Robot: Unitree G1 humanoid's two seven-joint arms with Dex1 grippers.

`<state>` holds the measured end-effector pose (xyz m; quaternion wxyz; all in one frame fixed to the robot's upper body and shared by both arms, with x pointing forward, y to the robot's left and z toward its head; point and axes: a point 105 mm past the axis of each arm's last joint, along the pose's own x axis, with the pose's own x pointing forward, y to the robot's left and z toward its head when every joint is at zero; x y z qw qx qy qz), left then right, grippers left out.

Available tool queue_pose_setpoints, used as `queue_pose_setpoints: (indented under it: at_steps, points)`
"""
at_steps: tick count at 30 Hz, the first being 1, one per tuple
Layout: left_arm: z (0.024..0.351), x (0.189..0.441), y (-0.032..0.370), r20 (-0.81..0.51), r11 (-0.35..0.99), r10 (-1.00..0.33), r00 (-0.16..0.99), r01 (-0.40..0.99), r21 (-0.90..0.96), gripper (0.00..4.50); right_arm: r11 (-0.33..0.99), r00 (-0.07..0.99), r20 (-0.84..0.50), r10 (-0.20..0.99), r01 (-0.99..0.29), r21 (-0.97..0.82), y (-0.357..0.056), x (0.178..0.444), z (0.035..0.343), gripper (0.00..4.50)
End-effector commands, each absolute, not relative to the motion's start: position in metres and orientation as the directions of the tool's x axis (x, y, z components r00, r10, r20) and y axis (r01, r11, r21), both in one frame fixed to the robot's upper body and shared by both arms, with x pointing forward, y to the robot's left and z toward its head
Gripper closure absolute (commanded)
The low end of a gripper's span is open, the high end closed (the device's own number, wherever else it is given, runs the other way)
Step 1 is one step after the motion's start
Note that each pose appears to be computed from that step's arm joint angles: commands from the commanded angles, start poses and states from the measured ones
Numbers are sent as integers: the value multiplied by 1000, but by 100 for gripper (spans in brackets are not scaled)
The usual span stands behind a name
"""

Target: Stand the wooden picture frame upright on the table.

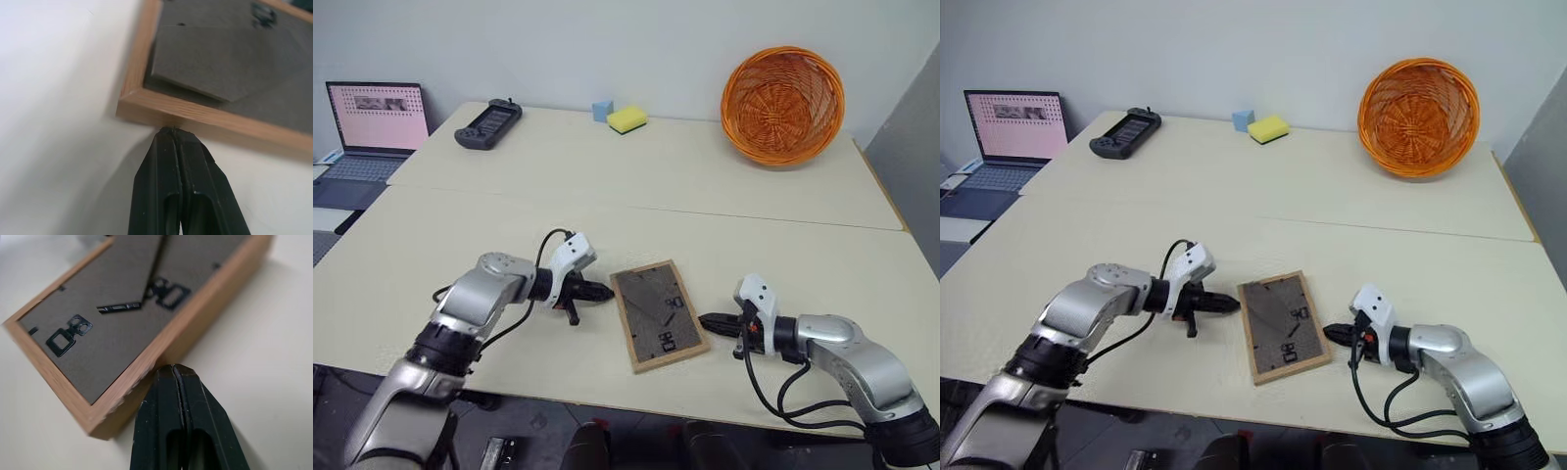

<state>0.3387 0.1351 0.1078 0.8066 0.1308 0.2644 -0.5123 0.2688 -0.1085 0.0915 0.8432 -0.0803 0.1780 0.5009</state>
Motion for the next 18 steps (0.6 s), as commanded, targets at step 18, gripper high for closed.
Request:
queue_pose_setpoints:
  at_steps: [18]
  points:
    - [127,367,120,-502,411,-782,370,911,31,450,509,469,-352,810,-861,25,-110,273,103,449]
